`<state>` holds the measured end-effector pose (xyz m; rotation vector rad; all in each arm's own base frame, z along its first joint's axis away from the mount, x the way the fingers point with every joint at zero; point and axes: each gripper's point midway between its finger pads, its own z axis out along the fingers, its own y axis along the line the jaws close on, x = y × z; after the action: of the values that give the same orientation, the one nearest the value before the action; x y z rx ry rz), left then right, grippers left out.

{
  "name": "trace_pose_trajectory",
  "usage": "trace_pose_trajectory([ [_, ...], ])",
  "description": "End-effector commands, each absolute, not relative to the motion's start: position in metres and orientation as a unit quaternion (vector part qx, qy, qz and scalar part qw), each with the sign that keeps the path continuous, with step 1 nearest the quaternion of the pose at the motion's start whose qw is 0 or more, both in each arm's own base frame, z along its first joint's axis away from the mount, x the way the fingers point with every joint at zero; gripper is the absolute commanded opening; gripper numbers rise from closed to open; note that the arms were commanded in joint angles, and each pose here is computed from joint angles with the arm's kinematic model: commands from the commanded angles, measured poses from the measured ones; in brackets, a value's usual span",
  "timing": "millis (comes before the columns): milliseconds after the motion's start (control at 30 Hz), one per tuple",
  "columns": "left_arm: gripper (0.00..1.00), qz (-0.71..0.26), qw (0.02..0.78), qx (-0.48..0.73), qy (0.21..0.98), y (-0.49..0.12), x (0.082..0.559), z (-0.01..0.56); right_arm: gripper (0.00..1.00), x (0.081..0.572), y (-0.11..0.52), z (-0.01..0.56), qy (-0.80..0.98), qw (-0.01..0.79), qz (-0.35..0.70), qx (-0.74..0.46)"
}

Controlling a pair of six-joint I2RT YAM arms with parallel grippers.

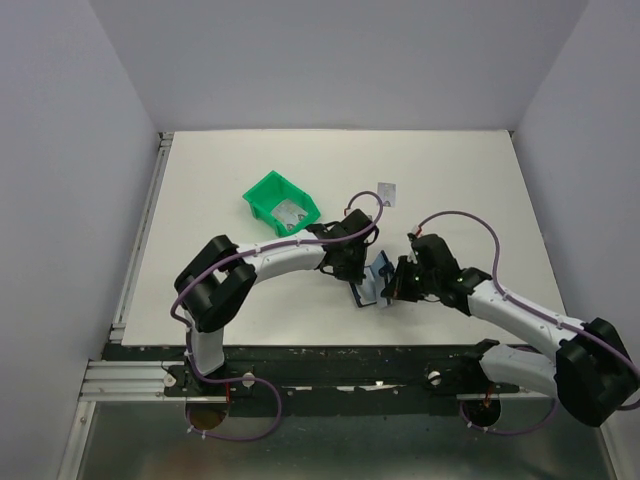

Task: Put the credit cards into the card holder
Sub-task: Insert the credit card into the card holder.

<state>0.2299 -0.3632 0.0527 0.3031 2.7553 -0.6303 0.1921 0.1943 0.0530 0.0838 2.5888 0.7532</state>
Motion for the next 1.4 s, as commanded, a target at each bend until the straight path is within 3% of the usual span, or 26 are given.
trace_pose_trajectory([
  [0, 0.11, -0.224, 0.144, 0.116, 0.957, -0.368, 0.229, 0.049, 0.0, 0.198, 0.198, 0.06, 0.938, 0.218, 0.269, 0.011],
  [567, 0.11, -0.243, 0.126, 0.152, 0.95, -0.394, 0.219, 0.039, 0.0, 0.219, 0.202, 0.07, 0.943, 0.221, 0.25, -0.005],
  [1367, 0.11, -0.227, 0.104, 0.156, 0.956, -0.387, 0.21, 0.018, 0.0, 0.241, 0.168, 0.081, 0.94, 0.256, 0.223, 0.029],
])
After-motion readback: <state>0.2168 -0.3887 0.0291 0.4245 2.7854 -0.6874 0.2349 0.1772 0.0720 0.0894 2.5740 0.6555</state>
